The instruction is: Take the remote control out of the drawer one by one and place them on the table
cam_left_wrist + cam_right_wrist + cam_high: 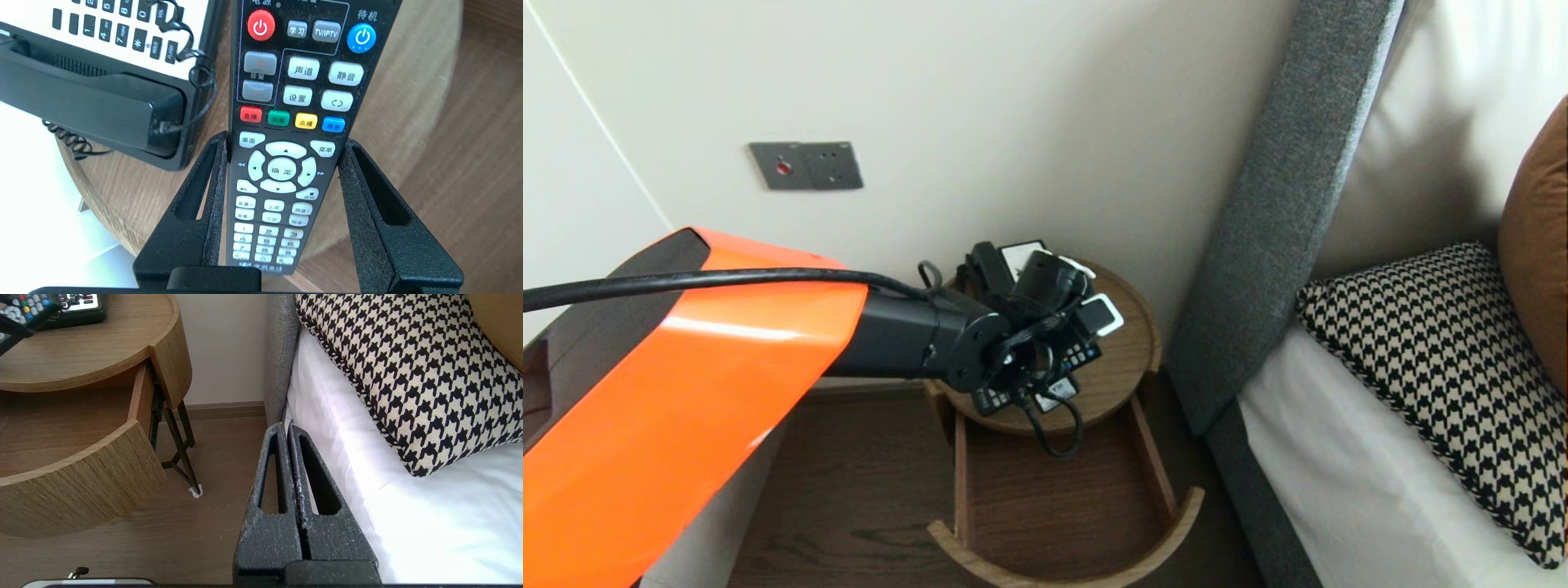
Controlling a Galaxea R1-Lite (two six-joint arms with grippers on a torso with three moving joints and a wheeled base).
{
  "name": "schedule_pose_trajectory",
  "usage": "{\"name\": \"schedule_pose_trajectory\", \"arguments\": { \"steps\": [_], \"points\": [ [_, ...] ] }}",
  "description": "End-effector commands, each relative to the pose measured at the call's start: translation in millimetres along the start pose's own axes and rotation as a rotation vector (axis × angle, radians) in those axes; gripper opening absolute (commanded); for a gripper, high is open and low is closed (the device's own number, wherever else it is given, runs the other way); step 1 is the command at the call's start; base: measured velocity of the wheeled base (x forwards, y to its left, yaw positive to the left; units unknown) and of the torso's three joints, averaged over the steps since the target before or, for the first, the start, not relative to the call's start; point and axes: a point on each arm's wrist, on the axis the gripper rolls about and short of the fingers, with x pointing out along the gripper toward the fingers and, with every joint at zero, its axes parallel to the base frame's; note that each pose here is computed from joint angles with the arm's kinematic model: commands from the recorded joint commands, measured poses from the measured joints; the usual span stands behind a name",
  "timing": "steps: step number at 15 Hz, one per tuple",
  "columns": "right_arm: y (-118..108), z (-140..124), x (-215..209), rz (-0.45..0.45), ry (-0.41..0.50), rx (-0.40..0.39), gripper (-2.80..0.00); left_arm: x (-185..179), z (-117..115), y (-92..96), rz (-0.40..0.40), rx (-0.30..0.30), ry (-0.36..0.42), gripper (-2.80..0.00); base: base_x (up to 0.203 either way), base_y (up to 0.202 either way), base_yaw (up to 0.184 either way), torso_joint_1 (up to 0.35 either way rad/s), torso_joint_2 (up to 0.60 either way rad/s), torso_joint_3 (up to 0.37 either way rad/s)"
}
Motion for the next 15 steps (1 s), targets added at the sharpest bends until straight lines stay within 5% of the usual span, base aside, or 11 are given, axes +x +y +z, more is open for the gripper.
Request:
{"name": "schedule_pose_trajectory", "arguments": {
  "steps": [1, 15],
  "points": [
    [0, 0, 0, 0.001, 0.001, 0.0, -2.8, 9, 0, -2.7, -0.003, 0.005, 0.01, -2.8, 0.0, 0.0, 0.0, 0.0, 0.0, 0.0],
    [0, 0, 0, 0.0, 0.001, 0.0, -2.8, 40, -3, -8.5, -0.017, -0.005, 0.032, -2.8, 0.0, 0.0, 0.0, 0.0, 0.0, 0.0]
  ]
}}
